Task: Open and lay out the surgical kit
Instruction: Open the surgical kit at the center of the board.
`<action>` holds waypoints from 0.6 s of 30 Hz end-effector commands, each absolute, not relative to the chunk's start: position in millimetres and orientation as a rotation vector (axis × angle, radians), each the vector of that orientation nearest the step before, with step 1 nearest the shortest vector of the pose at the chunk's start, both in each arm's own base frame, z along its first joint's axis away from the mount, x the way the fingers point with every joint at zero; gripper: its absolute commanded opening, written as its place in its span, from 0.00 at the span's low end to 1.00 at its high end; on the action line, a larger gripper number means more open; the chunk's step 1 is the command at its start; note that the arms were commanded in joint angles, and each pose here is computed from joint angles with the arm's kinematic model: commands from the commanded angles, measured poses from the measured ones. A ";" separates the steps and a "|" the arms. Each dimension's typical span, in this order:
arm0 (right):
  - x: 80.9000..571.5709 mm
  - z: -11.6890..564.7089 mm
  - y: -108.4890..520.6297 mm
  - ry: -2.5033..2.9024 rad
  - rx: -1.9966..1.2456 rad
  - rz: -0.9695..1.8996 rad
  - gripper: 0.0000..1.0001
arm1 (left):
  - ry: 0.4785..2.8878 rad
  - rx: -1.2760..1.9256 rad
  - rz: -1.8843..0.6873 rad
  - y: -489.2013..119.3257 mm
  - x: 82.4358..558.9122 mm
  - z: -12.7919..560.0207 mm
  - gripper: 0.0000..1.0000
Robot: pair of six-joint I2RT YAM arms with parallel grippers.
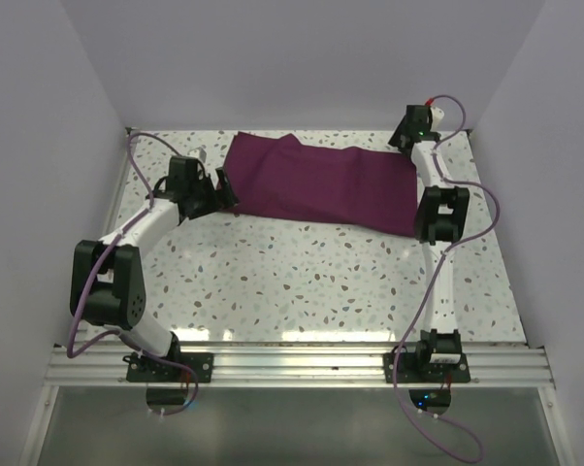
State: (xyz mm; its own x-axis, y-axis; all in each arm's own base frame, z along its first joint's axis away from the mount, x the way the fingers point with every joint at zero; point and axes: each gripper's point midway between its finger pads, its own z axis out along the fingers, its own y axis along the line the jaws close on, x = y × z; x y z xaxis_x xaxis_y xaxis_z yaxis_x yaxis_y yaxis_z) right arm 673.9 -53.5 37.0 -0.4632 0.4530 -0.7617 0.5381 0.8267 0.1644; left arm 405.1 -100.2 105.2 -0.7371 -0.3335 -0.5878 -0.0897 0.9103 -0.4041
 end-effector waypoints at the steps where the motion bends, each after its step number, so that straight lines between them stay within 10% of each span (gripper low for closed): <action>1: 676.9 30.2 -45.8 2.127 0.751 -0.092 0.75 | 2.384 -0.283 -0.432 -96.7 400.4 104.4 0.96; 18: 653.5 19.4 -11.1 2.234 0.707 -0.093 0.55 | 2.400 -0.306 -0.438 -97.2 397.3 95.3 0.96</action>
